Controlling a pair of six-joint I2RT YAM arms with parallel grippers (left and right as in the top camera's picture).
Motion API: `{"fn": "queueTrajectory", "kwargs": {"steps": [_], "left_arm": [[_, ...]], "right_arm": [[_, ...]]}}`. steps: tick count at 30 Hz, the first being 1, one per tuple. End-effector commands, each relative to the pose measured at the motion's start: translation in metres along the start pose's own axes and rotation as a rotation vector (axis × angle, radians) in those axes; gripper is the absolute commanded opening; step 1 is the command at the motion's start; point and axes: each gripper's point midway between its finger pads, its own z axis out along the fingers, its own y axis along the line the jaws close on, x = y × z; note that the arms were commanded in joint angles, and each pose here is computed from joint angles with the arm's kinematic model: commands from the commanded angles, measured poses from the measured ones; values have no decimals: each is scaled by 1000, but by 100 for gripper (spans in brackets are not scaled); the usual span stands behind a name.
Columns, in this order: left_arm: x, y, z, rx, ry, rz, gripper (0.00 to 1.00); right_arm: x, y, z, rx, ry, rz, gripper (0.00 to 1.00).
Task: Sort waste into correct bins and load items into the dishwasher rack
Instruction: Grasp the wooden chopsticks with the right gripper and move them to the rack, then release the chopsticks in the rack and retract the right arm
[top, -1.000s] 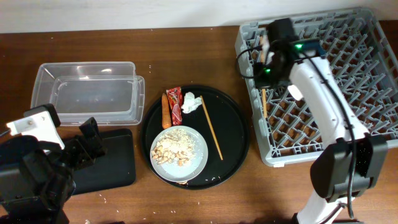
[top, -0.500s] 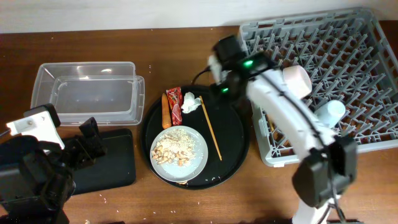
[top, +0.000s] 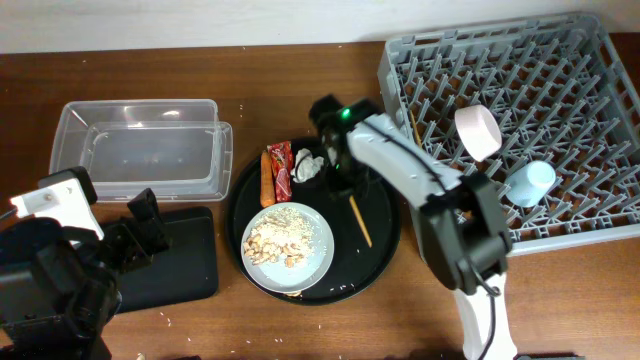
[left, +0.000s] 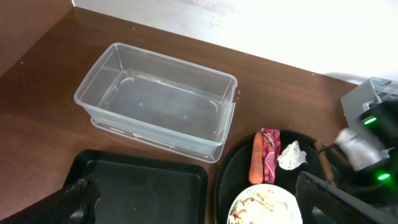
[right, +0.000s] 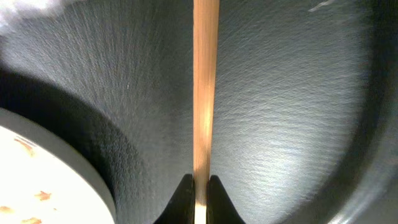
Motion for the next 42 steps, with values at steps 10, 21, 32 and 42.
{"fn": "queueTrajectory", "kwargs": {"steps": [10,21,32,42], "left_arm": [[-3,2,-2,-11,-11,-14,99],[-3,2,-2,-11,-11,-14,99],[-3,2,-2,-11,-11,-14,99],[-3,2,-2,-11,-11,-14,99]], "right_arm": [[-33,-166,-81,94,-264,161,34],[125,-63,-305,-170,-702,16,98],[163,-106,-265,50,-1161,84,98],[183,-123,-116,63,-1435,128,98]]}}
